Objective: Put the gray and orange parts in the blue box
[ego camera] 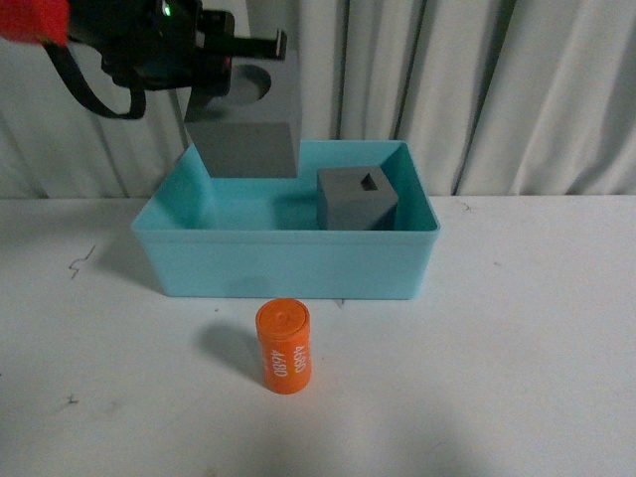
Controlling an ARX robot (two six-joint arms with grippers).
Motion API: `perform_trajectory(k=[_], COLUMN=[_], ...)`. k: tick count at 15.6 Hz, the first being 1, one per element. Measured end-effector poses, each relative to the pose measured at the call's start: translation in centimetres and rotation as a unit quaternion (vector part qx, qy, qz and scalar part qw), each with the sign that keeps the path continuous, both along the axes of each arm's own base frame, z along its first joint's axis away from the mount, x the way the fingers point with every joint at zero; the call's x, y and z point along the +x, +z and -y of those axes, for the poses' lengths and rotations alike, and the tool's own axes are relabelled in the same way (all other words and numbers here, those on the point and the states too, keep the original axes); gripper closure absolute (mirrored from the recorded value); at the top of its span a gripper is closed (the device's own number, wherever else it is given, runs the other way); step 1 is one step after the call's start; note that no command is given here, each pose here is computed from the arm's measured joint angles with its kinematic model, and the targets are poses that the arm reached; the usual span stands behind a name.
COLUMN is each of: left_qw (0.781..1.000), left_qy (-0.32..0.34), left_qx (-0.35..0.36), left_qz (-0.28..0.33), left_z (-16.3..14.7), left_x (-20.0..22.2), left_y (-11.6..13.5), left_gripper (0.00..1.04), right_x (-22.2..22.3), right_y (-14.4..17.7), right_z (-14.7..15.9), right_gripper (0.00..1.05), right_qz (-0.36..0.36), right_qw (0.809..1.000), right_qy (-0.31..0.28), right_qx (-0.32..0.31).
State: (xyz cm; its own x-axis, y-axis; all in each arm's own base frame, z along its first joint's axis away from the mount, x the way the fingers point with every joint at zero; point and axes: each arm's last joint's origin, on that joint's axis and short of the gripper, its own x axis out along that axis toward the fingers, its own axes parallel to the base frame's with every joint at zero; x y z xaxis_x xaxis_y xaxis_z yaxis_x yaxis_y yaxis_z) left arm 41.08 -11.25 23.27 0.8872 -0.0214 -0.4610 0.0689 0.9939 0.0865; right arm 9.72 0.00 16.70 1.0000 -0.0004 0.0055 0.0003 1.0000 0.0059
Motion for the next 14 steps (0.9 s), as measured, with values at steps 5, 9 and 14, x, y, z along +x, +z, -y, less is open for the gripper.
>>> perform_trajectory(k=[5, 9, 14], left_qw=[0.997, 0.997, 0.995], left_qy=[0.021, 0.028, 0.034], left_qx=[0.058, 0.065, 0.071], left_qz=[-0.039, -0.041, -0.06], left_z=[-1.1, -1.3, -2.6], left_x=[2.4, 2.6, 2.4], left_y=[-4.8, -5.2, -7.2], left_gripper=[0.87, 0.87, 0.31], right_x=[0.0, 0.0, 0.0], right_y=[0.0, 0.0, 0.0], right_z=[0.0, 0.0, 0.0], right_gripper=[0.06, 0.06, 0.06], right_qz=[0.0, 0.0, 0.0], right_qw=[1.0, 1.0, 1.0], right_qy=[0.0, 0.0, 0.0], right_qx=[0.0, 0.0, 0.0])
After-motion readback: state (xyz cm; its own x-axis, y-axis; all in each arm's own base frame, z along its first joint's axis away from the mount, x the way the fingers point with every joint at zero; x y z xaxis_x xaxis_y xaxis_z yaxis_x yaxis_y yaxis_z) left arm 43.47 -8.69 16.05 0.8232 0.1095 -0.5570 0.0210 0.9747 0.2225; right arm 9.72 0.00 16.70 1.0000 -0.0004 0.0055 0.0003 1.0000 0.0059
